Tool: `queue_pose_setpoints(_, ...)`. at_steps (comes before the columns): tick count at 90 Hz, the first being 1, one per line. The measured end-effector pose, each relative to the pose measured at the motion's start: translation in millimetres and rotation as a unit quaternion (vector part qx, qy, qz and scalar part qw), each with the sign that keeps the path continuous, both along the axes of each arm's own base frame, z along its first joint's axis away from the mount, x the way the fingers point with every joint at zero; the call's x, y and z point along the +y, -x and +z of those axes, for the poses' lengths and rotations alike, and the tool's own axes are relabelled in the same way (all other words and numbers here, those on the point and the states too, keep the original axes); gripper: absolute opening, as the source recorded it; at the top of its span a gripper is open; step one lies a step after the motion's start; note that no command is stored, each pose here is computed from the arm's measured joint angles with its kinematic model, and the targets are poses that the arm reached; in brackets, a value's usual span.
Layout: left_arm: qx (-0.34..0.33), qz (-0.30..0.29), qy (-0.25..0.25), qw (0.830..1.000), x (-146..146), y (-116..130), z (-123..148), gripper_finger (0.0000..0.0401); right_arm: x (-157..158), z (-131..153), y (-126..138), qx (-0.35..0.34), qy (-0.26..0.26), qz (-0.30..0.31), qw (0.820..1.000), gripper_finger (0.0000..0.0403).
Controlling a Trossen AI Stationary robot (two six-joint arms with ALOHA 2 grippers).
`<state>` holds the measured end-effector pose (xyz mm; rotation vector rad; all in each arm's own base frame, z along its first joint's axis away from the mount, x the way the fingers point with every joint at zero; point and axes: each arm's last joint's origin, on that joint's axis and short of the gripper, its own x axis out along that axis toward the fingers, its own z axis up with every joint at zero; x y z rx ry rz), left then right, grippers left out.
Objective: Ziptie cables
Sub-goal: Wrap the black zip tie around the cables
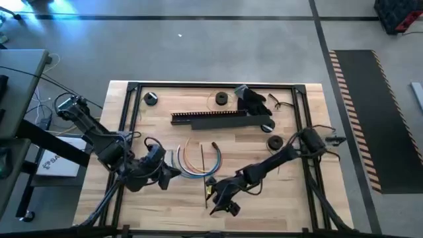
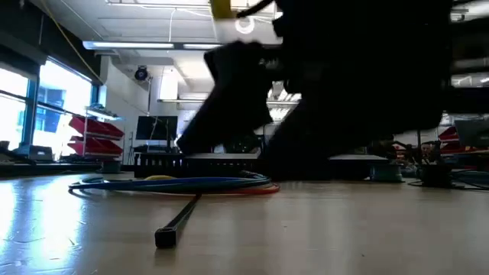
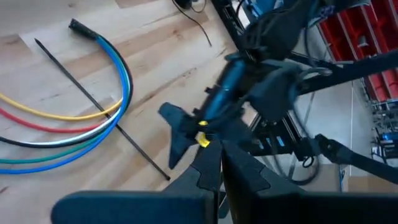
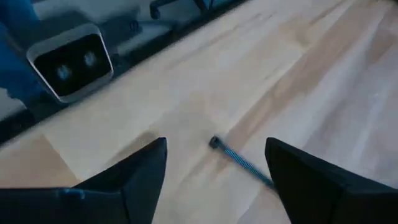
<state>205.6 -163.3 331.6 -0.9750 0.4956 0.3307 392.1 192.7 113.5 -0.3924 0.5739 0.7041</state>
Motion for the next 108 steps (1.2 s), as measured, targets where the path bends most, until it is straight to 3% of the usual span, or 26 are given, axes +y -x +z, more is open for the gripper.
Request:
queue_pose_setpoints(19,0.005,-0.005,-0.005,1.000,-2,-1,-2,0.0000,12,-10,-23,0.017,0.002,0.004,1.000,0.0218)
queue_pose_setpoints(39,0.005,-0.006,0.000,1.000,-3,-1,-2,0.0000,12,-12,-26,0.063,0.028,-0.007,0.998,0.0179)
queue_pose_setpoints(86,0.003,-0.011,-0.010,1.000,-3,-1,-2,0.0000,11,-13,-24,0.087,0.016,-0.034,0.995,0.0012)
queue_pose_setpoints(108,0.005,-0.019,-0.019,1.000,-3,-1,-2,0.0000,15,0,-31,0.096,-0.018,-0.062,0.993,0.0000)
